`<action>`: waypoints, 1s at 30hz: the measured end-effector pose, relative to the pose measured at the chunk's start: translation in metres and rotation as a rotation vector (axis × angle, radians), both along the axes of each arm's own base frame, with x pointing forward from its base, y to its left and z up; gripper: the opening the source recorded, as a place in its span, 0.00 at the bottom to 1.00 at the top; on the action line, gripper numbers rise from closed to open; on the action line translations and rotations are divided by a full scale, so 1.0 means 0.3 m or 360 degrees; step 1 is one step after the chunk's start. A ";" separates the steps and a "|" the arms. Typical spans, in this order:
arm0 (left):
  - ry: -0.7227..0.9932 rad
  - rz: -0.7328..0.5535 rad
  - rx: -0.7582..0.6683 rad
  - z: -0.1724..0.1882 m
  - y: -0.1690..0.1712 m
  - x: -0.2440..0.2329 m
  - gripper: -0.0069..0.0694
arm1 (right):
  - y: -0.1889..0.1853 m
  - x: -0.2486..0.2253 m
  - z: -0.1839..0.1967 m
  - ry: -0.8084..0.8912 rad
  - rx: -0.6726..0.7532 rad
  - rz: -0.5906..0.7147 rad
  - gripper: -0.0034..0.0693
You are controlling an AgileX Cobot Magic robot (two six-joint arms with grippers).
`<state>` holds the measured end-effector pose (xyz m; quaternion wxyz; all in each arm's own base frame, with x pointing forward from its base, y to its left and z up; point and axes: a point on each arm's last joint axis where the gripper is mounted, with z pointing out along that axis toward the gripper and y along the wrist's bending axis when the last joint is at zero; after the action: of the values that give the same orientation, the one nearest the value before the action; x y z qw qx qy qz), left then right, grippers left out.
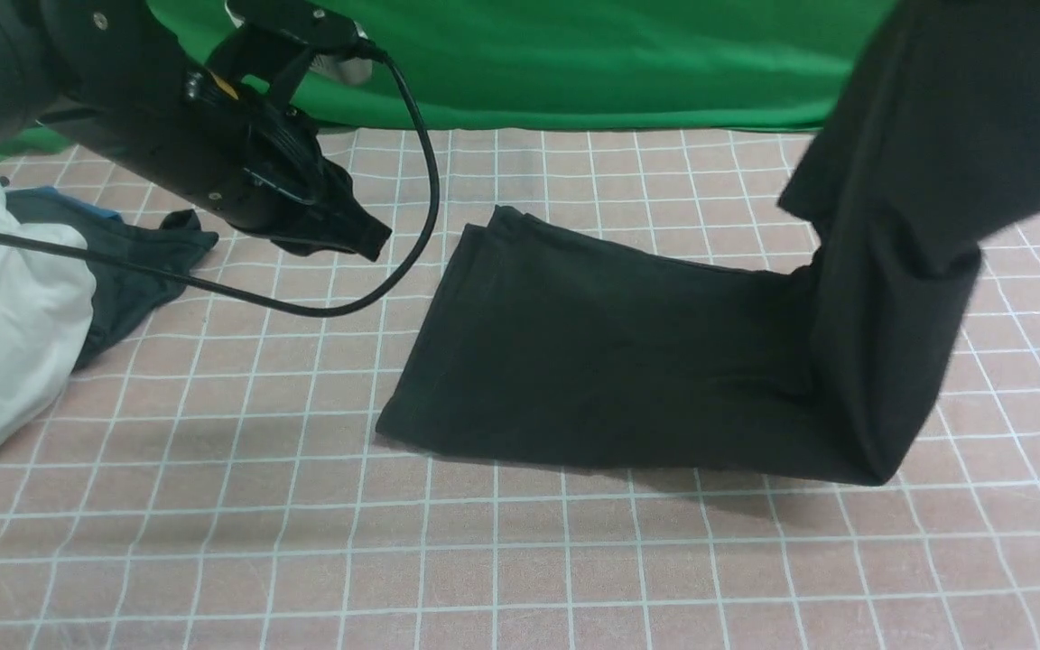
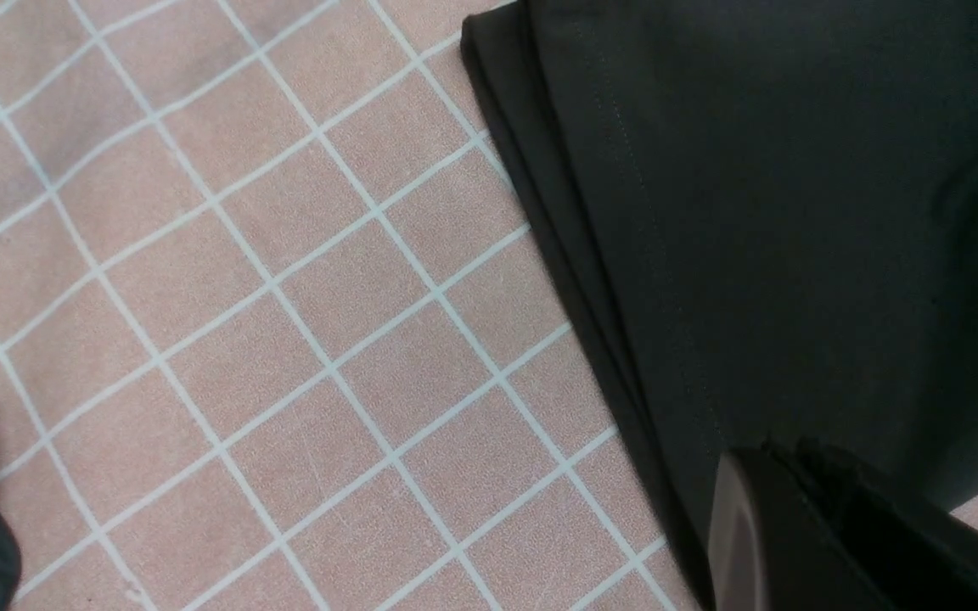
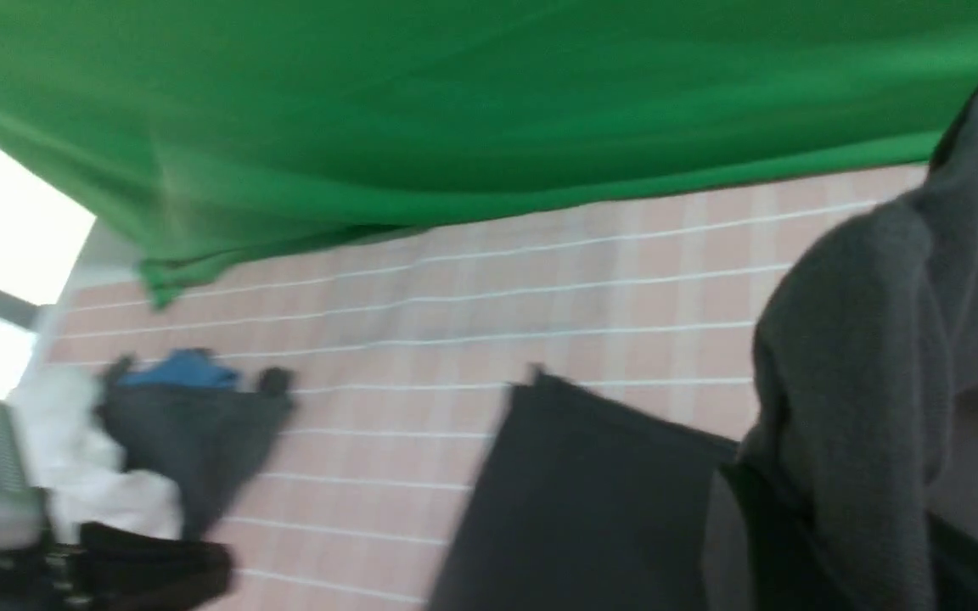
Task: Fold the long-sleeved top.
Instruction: Use the right arm to drag the right edge of the fabric to the left and folds it over the left edge
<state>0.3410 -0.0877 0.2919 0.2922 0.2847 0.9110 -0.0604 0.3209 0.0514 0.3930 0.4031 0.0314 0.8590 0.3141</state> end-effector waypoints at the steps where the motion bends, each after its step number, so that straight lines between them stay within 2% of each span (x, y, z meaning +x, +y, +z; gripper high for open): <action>1: 0.0000 0.0000 0.0000 0.000 0.000 0.000 0.11 | 0.025 0.018 -0.012 0.0009 0.0026 0.0025 0.17; 7: 0.0006 0.0003 -0.0002 0.000 0.000 -0.001 0.11 | 0.175 0.102 -0.105 0.0090 0.0120 0.0138 0.17; 15: 0.0006 0.0003 -0.0002 0.000 0.000 -0.001 0.11 | 0.361 0.168 -0.250 0.0160 0.0131 0.0198 0.18; 22: 0.0006 0.0003 -0.0002 0.000 0.000 -0.001 0.11 | 0.461 0.222 -0.365 0.0249 0.0116 0.0237 0.20; 24: 0.0006 0.0003 -0.0002 0.000 0.000 -0.001 0.11 | 0.494 0.248 -0.402 0.0290 0.0134 0.0238 0.25; 27: 0.0006 0.0004 -0.0003 0.000 0.000 -0.001 0.11 | 0.527 0.273 -0.427 0.0320 0.0166 0.0235 0.38; 30: 0.0008 0.0003 -0.0003 -0.001 0.000 -0.001 0.11 | 0.550 0.285 -0.441 0.0334 0.0179 0.0245 0.63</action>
<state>0.3407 -0.0877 0.2917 0.2902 0.2833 0.9120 -0.0618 0.4064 0.2165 0.2606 0.2835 0.0207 0.8773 0.3866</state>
